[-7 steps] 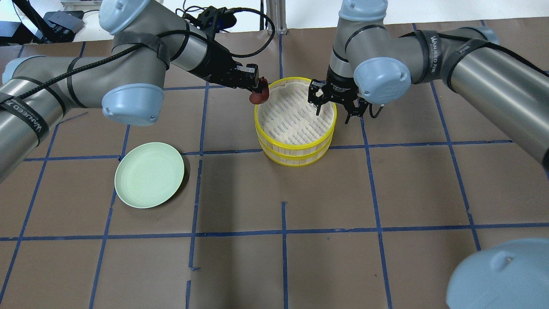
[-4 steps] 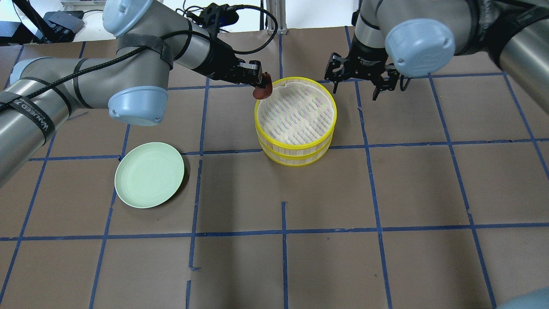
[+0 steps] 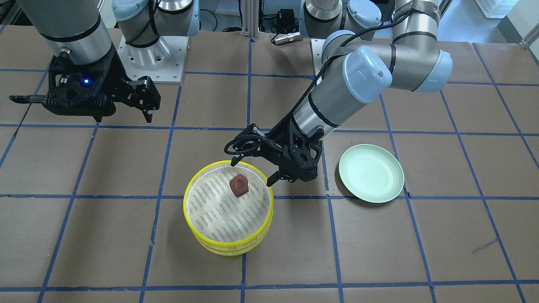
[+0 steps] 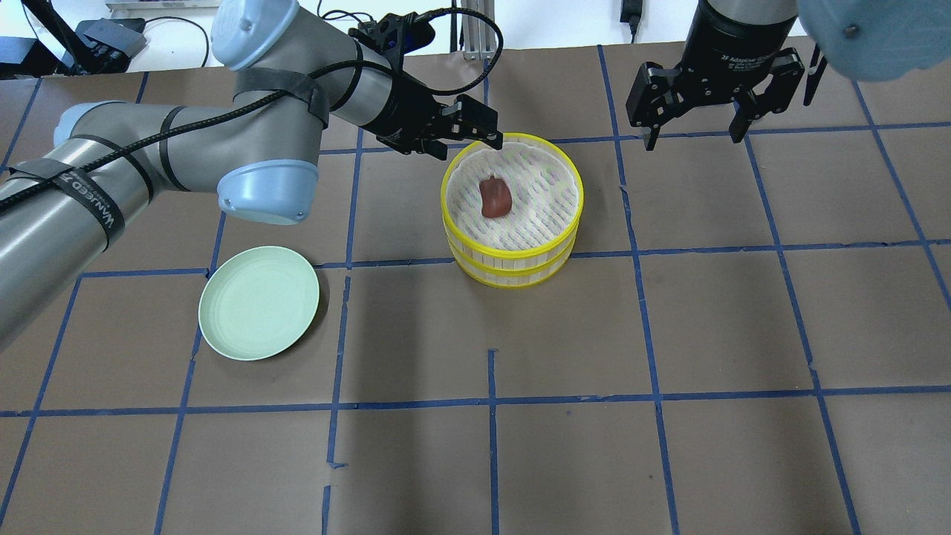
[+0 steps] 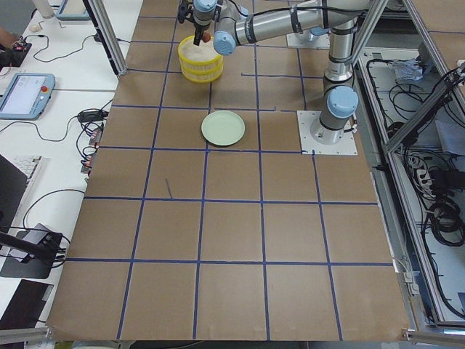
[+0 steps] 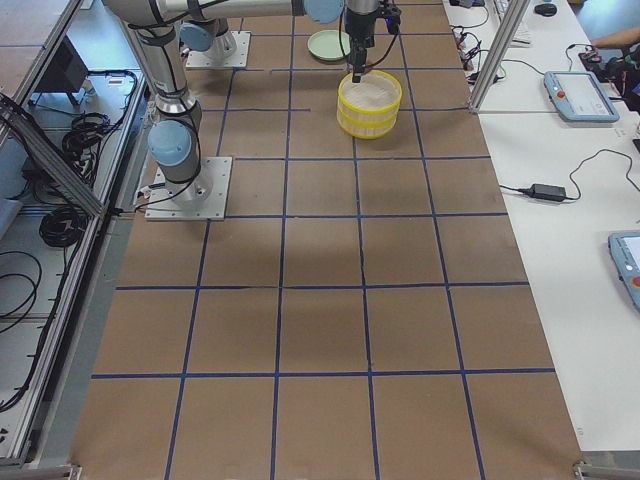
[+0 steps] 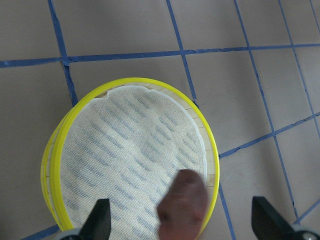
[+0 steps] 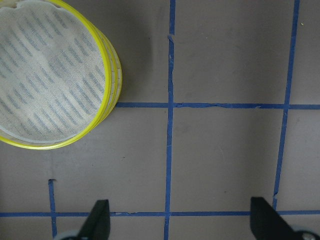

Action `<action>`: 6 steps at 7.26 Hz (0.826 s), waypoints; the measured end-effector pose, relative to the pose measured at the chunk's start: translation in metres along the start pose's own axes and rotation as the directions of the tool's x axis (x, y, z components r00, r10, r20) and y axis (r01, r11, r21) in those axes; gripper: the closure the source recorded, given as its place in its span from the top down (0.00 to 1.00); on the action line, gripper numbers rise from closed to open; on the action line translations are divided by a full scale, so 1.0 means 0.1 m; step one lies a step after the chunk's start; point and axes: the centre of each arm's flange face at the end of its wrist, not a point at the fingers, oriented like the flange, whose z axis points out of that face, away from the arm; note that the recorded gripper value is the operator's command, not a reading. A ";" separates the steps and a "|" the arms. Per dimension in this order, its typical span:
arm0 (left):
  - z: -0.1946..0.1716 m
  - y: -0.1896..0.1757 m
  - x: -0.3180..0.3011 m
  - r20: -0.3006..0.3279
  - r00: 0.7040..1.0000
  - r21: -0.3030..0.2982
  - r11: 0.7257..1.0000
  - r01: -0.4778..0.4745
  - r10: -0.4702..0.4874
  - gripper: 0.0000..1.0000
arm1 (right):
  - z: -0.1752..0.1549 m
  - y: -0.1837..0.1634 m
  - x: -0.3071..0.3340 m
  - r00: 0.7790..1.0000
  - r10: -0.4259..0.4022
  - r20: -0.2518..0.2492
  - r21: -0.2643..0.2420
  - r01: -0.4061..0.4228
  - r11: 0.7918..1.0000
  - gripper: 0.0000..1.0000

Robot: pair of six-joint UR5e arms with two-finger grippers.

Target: Place buns in different layers of steamer

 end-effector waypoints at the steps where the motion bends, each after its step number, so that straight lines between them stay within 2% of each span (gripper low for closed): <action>1: 0.09 -0.02 0.05 -0.007 1.000 0.024 1.000 0.011 -0.011 1.00 | -0.05 0.05 -0.03 1.000 0.017 0.025 0.020 -0.017 1.000 1.00; 3: 0.19 -0.05 0.09 -0.018 0.999 0.063 0.998 0.029 -0.028 1.00 | -0.15 0.12 -0.12 0.988 0.088 0.125 0.023 -0.091 0.996 1.00; 6: 0.02 -0.10 0.14 -0.005 1.000 0.092 0.996 -0.010 0.010 1.00 | -0.17 0.13 -0.07 0.992 0.104 0.066 0.030 -0.106 0.994 1.00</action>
